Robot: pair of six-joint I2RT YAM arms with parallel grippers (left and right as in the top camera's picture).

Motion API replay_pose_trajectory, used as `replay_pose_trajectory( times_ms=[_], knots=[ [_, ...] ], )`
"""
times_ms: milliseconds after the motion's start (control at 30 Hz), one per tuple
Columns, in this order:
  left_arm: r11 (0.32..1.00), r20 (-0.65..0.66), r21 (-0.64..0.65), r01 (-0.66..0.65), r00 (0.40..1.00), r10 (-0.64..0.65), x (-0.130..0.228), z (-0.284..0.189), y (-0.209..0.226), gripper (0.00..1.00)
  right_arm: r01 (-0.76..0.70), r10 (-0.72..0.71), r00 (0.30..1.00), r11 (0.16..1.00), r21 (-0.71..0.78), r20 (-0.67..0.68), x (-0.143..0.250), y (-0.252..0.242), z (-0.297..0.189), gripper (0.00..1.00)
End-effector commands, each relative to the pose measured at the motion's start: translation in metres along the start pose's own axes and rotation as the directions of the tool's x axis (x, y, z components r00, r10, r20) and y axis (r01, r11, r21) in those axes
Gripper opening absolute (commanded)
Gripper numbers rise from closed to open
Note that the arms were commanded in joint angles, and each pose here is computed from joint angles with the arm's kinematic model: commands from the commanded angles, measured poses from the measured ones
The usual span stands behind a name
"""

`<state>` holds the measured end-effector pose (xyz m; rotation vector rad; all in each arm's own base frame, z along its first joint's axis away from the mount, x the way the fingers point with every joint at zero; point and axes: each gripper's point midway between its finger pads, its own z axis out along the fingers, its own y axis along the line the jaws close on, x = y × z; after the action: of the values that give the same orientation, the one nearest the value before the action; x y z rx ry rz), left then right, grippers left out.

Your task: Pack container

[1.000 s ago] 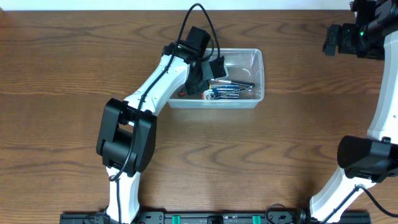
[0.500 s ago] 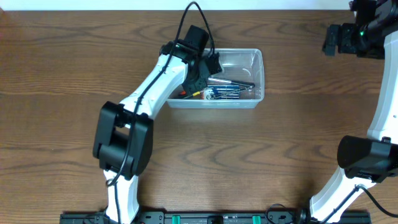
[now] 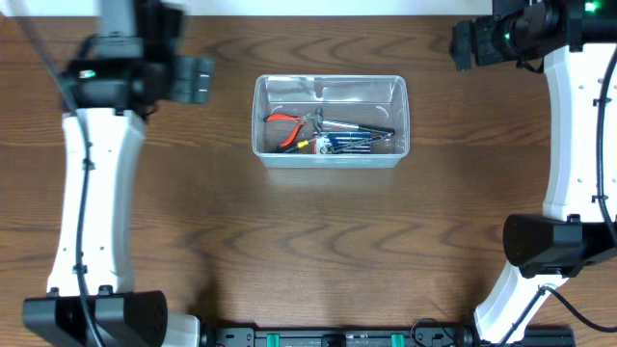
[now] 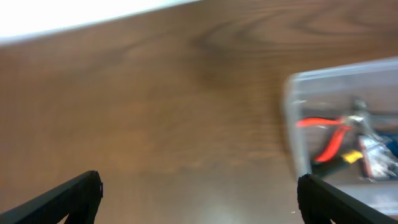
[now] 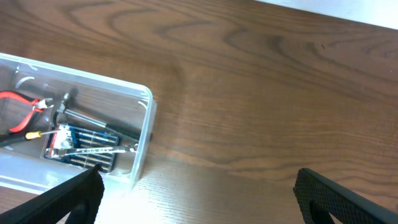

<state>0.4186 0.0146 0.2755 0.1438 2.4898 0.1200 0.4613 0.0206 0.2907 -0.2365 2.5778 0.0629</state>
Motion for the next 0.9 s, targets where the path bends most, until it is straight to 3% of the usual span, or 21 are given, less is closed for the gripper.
replay_pose_trajectory(
  times_ms=[0,167,367,533,700,867],
  knots=[
    [0.986,-0.063,-0.039,0.161,0.985,-0.163,0.021,-0.003,0.024,0.98,-0.04,0.041,0.999,0.999,0.037,-0.015,0.007,-0.008,-0.007,0.99],
    [0.981,-0.07,-0.057,0.186,0.979,-0.19,0.035,-0.023,0.034,0.98,-0.075,0.077,0.996,0.996,0.047,-0.037,0.025,-0.012,-0.037,0.99],
    [0.987,-0.046,-0.034,0.156,0.986,-0.158,0.056,-0.047,0.014,0.98,-0.105,0.106,0.994,0.992,0.066,-0.017,0.051,-0.014,-0.094,0.99],
    [0.996,0.053,0.0,0.088,0.995,-0.088,0.083,-0.065,-0.011,0.98,-0.122,0.122,0.993,0.99,0.074,0.009,0.076,-0.008,-0.126,0.99],
    [1.0,0.2,0.002,-0.004,0.98,0.003,0.114,-0.08,-0.026,0.98,-0.12,0.119,0.993,0.99,0.076,0.027,0.11,-0.001,-0.121,0.99],
    [0.999,0.327,-0.03,-0.042,0.944,0.05,0.154,-0.078,-0.031,0.98,-0.123,0.108,0.988,0.982,0.142,0.113,0.146,-0.01,-0.08,0.99]
  ],
)
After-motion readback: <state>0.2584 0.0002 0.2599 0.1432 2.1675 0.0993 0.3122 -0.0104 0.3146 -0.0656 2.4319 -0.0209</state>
